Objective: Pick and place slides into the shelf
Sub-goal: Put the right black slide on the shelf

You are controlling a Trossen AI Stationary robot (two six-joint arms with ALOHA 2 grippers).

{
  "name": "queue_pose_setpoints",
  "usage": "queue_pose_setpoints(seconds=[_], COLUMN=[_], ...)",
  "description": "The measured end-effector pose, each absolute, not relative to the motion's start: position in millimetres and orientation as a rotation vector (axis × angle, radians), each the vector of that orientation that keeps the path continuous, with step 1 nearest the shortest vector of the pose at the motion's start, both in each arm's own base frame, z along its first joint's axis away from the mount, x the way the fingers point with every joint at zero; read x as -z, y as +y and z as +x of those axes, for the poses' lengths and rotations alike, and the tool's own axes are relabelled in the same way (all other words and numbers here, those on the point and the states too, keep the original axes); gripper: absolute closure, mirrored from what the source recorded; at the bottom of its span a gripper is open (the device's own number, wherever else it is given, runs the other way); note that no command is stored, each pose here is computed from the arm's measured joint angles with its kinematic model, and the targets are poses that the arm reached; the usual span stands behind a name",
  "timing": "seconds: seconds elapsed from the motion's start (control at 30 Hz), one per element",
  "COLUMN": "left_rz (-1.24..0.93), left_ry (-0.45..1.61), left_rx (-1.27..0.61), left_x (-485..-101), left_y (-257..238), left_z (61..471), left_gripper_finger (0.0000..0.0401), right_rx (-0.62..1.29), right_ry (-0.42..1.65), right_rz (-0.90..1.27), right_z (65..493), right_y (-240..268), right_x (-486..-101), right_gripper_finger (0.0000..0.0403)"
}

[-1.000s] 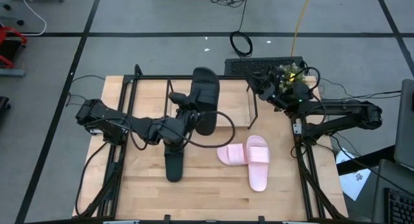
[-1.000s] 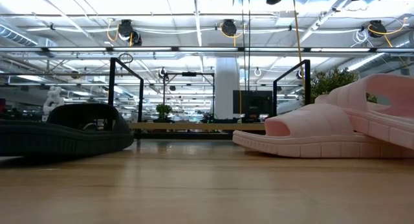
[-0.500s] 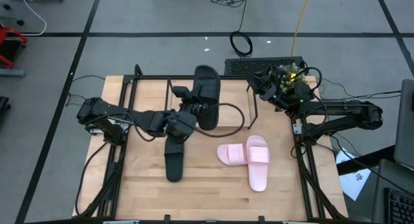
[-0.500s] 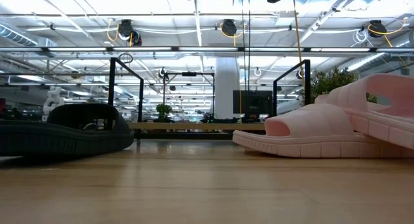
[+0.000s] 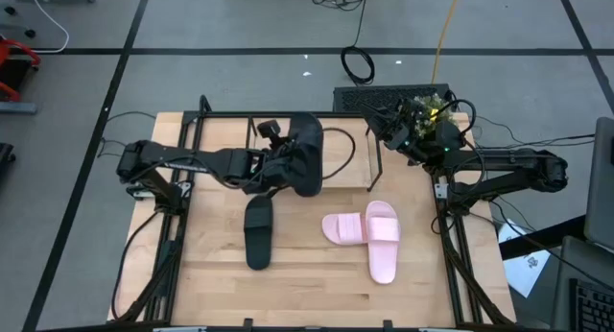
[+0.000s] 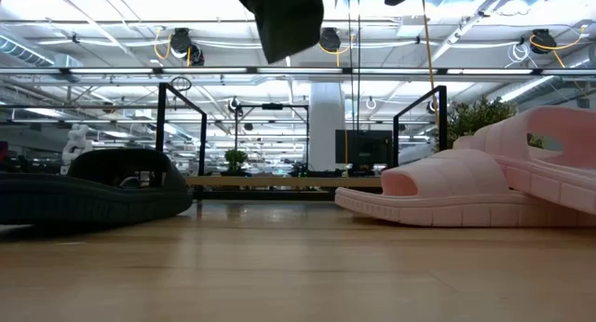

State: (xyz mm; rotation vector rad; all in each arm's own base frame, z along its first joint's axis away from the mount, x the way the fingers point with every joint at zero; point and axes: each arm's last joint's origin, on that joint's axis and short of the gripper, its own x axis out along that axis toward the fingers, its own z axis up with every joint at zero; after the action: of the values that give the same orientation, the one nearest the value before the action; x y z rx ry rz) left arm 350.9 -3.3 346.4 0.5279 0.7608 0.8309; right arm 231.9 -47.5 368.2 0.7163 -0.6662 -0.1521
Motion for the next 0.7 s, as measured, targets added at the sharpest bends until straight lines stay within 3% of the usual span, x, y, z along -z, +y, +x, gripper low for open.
queue_pose_setpoints(seconds=[0.43, 0.7], left_rz=[0.526, 0.458], left_ry=[0.892, 0.772], left_rx=[-0.765, -0.713], left_x=[-296, -282], left_y=[20, 31], left_z=[387, 423], left_gripper_finger=[0.0401, 0.0401], right_rx=[0.163, 0.154], right_ry=[-0.668, -0.695], right_rz=[0.701, 0.701], right_z=[232, 230], right_y=[-48, -48], right_x=[-368, -370], right_gripper_finger=[0.0245, 0.0245])
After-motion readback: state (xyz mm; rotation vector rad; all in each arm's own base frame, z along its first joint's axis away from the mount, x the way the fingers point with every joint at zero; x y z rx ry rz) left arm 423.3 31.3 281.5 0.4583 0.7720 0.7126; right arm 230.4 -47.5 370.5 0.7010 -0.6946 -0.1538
